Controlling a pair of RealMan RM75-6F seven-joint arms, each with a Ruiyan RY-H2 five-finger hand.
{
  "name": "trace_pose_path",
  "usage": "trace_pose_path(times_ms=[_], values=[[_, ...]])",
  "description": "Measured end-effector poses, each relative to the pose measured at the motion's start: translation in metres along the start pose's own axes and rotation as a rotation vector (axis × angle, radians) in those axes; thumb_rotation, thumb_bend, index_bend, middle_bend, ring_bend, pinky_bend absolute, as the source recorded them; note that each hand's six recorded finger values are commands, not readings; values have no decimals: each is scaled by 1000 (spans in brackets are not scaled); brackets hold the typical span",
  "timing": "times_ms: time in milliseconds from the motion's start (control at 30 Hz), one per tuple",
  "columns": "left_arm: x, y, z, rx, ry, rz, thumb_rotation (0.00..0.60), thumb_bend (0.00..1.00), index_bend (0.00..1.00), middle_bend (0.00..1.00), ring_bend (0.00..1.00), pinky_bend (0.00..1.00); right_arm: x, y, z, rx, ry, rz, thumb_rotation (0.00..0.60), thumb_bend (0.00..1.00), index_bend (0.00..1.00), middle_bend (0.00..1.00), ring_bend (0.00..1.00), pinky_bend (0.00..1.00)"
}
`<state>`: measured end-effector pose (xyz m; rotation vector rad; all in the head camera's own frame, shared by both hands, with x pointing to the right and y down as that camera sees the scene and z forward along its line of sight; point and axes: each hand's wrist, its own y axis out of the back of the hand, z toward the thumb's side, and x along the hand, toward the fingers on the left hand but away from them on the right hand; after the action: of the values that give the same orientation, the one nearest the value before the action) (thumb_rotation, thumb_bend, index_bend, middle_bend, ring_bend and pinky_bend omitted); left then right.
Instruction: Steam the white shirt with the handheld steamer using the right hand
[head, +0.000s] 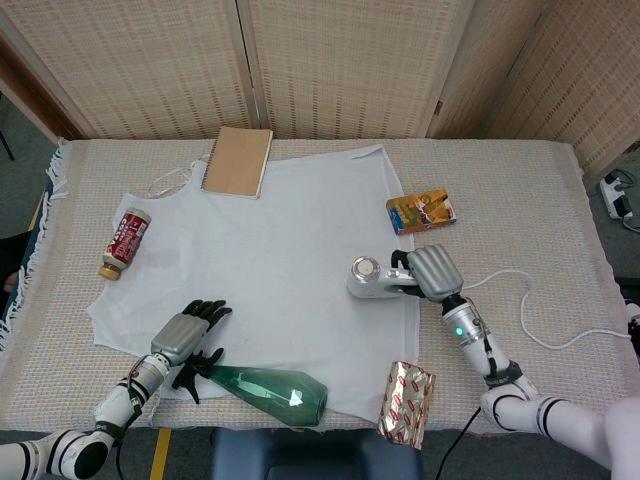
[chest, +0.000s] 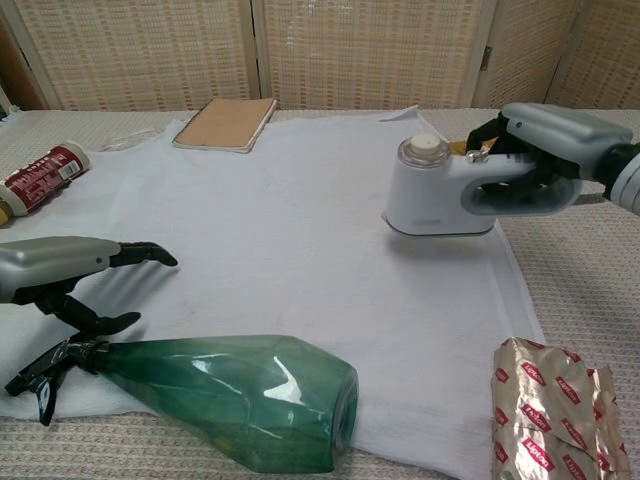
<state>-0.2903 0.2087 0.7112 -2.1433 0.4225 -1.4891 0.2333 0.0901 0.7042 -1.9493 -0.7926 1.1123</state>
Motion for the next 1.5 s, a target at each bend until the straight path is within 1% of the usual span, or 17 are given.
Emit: trace_pose_path(times_ms=[100,233,367,533,700,900,1033,1133,1300,1400,1500], values=[[-1,1,0,-2,0,3,385,475,119,53,0,0,-6,-11,22,-31,41,14,600,978,796,803,843,983],[-2,1,-1,-5,3,5,387,475,119,53,0,0,-14,-33,51,-65,89,48,600,978,796,803,843,983],[-3,-2,-4,7,5,-2,391,476,119,54,0,0,-23,-53,69,-45,123,77,600,978,796,804,843,983],[-5,-2,-9,4,16,-2,390,475,119,53,0,0,-33,-63,71,18,130,74,600,979,795,803,843,983],[-6,-3,-12,-2,22,-4,383,475,119,54,0,0,-47,-67,62,65,96,60,600,978,795,803,843,983],[-5,-3,-14,-6,23,-2,388,475,119,54,0,0,-64,-62,45,89,27,28,600,978,795,803,843,983],[-5,-3,-15,-8,27,-1,384,474,119,53,0,0,-72,-56,29,109,-23,10,600,979,795,803,843,983],[-5,-3,-15,-8,27,-1,383,475,119,53,0,0,-76,-49,18,106,-60,-8,600,978,795,803,843,983],[-5,1,-14,-15,19,17,390,473,120,53,0,0,-73,-34,11,74,-62,-53,600,978,795,803,843,983],[-6,8,-12,-23,10,49,389,459,120,53,0,0,-65,-20,3,64,-56,-84,600,978,789,803,843,983],[-8,18,-11,-31,1,94,388,440,120,53,0,0,-51,-3,-12,60,-64,-107,600,978,786,803,841,983]])
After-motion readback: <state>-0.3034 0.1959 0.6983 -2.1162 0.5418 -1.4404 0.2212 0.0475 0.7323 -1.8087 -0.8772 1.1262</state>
